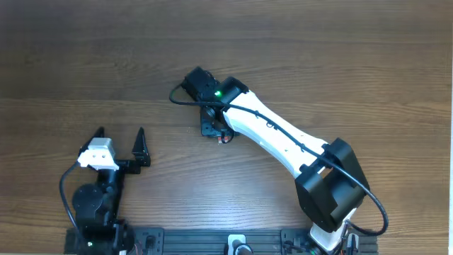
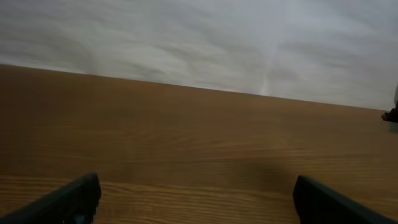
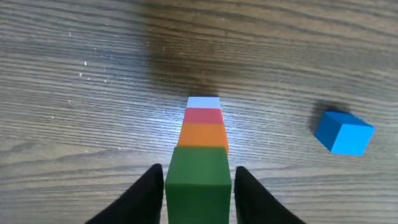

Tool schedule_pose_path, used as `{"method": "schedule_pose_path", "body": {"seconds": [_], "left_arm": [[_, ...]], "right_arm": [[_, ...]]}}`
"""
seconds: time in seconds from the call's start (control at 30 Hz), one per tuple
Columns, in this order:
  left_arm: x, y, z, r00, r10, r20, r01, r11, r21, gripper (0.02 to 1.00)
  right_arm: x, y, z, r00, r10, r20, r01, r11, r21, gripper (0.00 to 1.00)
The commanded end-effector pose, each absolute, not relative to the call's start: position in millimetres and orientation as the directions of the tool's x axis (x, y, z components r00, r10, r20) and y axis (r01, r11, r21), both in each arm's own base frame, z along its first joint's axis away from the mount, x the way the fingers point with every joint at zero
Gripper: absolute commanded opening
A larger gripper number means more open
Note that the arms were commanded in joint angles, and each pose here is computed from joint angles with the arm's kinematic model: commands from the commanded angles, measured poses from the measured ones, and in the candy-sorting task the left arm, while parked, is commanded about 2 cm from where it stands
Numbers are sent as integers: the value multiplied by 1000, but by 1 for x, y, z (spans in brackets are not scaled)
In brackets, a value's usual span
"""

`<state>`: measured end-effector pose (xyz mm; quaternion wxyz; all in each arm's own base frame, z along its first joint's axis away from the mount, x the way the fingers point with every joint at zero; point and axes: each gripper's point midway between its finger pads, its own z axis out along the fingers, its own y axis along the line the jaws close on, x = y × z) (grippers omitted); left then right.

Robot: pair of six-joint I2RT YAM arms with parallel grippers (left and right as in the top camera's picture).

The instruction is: Stack Cubes

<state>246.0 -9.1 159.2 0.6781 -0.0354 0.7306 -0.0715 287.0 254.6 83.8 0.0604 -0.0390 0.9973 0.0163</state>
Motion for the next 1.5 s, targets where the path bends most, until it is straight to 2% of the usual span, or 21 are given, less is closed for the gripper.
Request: {"method": "schedule_pose_path", "body": {"seconds": [0.03,1.5], "left_arm": [[246,-9,157,-79,-131,-988,49,990,-135,1000],[246,-9,157,-79,-131,-988,49,990,-135,1000]], "right_arm": [[290,259,81,-989,-83,-119,-87,996,26,380],[298,249,76,-993,13,-119,12,1000,11,375]]}}
